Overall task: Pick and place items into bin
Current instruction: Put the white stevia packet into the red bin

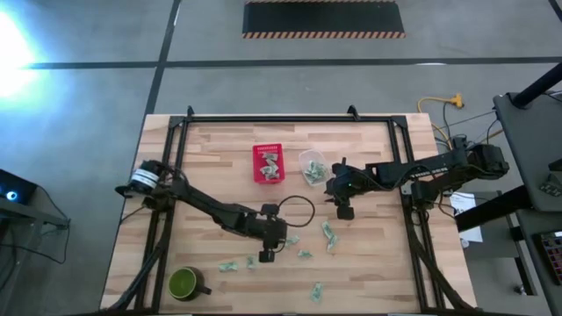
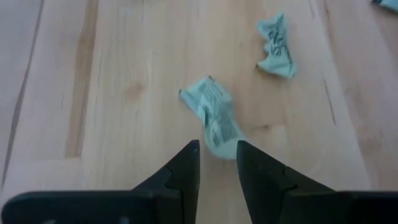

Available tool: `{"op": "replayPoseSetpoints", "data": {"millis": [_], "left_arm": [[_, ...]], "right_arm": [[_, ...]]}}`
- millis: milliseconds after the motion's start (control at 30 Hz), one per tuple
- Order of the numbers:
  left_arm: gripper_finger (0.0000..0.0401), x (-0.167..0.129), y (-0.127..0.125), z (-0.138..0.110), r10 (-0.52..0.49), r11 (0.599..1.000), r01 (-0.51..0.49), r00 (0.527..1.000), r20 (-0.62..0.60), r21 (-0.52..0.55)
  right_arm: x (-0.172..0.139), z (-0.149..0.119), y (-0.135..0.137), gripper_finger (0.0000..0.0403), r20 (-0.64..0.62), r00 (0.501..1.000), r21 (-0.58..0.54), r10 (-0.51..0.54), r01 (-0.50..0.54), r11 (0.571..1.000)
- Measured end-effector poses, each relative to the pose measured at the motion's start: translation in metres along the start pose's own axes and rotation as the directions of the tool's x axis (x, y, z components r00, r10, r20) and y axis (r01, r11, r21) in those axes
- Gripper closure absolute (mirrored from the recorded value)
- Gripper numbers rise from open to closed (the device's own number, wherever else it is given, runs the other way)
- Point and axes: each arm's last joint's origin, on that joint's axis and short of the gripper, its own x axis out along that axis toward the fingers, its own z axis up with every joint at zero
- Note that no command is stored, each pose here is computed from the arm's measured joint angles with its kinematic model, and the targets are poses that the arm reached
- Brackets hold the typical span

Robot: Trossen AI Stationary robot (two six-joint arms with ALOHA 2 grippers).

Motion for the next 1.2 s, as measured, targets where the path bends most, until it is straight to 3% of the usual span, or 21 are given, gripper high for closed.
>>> {"op": "replayPoseSetpoints", "data": {"millis": [500,833,1200], "left_arm": [[0.0314,0.0106,-0.0026,-0.0020,-0.037,0.999,0.037,0.999,0.023,-0.003],[0.0395,0.0107,-0.0028,-0.0035,-0.034,0.999,0.034,0.999,0.019,0.015],[0.0401,0.0043,-0.0020,0.0003,-0.011,0.996,0.008,0.999,0.037,0.087]], "right_arm": [[0.0000,0.0002,-0.0002,0.0300,0.003,1.000,-0.004,-0.002,0.002,1.000],[0.0003,-0.0004,-0.0001,0.0313,0.001,1.000,-0.004,-0.002,0.002,1.000],[0.0003,-0.0007,-0.0001,0.0325,-0.001,1.000,-0.006,-0.001,0.001,1.000]]}}
